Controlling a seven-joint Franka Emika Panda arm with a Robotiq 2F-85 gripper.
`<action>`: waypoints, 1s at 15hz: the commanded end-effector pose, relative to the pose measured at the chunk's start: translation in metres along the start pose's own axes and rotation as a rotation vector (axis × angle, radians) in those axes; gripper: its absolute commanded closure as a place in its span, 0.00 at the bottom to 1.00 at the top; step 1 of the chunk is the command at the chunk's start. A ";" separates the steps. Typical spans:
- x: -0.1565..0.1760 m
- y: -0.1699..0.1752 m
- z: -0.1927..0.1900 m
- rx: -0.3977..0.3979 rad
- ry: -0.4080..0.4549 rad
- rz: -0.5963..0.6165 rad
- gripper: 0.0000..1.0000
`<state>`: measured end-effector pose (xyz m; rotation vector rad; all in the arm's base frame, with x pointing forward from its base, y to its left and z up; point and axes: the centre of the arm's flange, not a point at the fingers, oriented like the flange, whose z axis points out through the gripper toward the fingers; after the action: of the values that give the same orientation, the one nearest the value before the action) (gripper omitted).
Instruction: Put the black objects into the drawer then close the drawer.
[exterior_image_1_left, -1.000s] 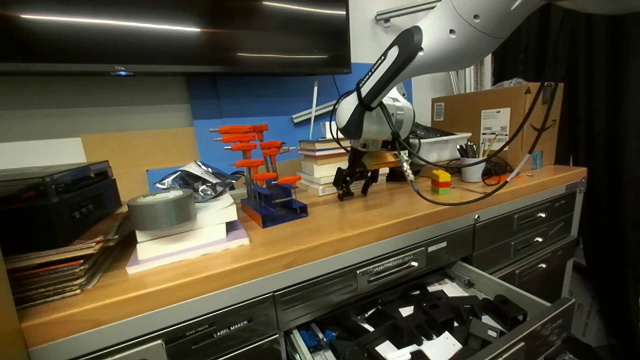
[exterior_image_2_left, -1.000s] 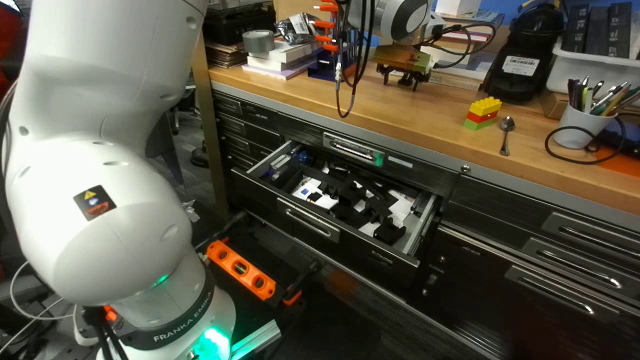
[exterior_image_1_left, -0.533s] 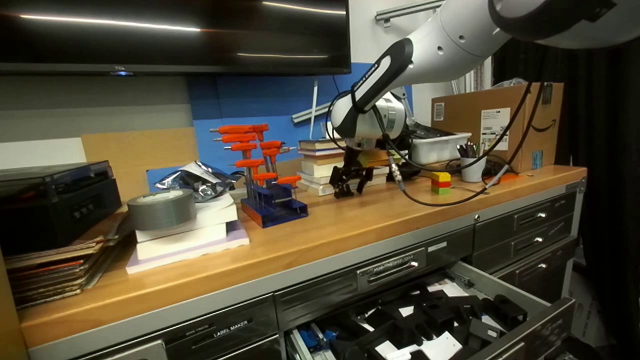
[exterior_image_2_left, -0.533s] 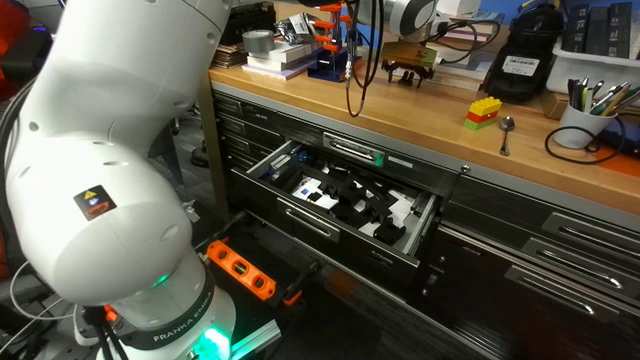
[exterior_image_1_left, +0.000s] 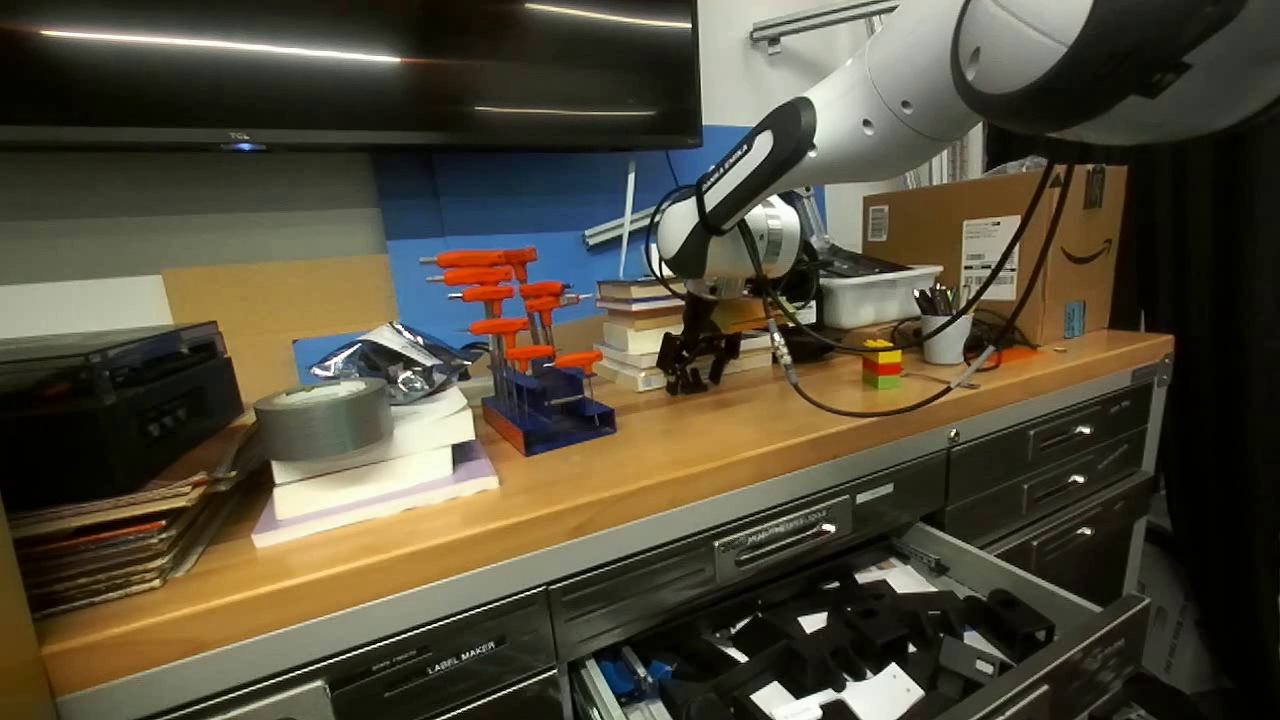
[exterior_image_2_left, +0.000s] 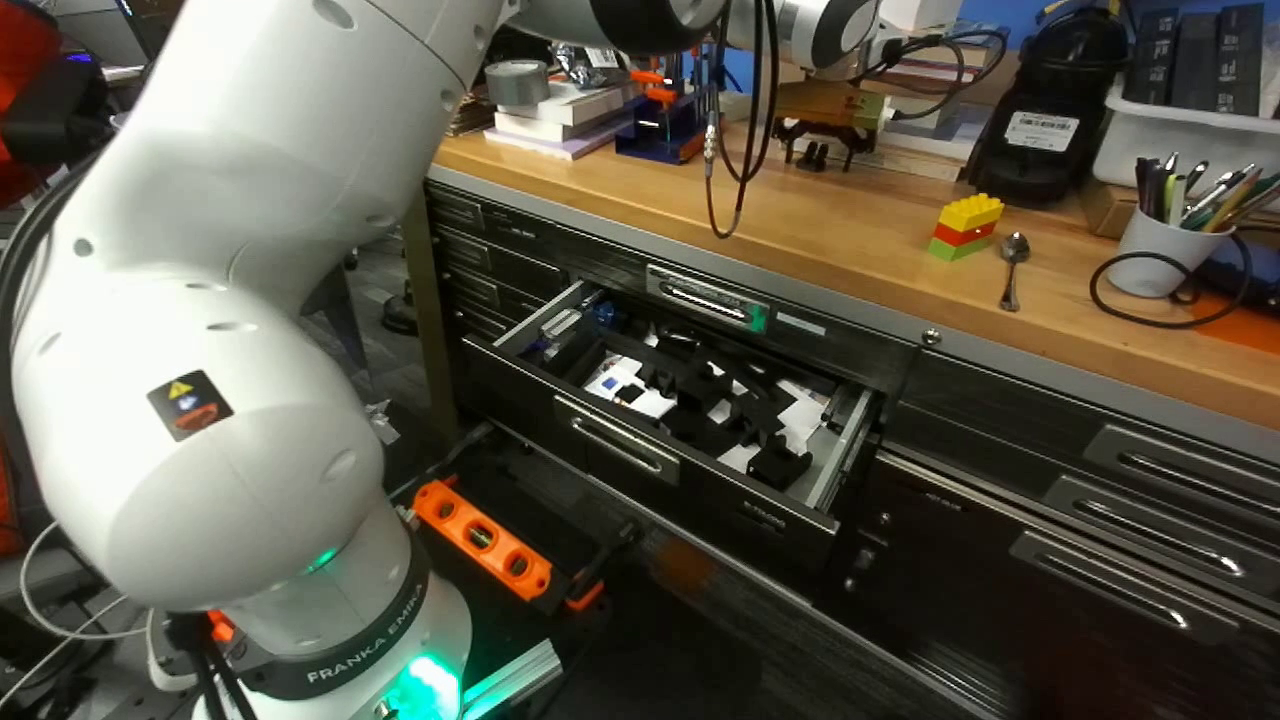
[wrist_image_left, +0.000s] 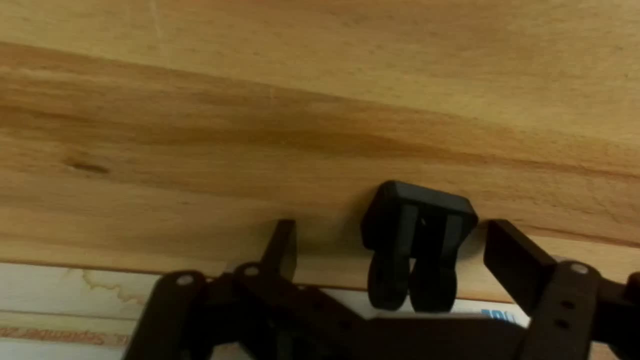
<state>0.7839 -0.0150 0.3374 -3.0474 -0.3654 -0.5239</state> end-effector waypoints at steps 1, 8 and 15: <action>0.022 0.006 0.004 -0.010 0.000 -0.027 0.34; 0.024 0.006 -0.006 -0.026 -0.039 -0.024 0.81; 0.001 -0.012 -0.034 -0.058 -0.138 0.006 0.78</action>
<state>0.7858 -0.0129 0.3551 -3.1072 -0.3813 -0.3879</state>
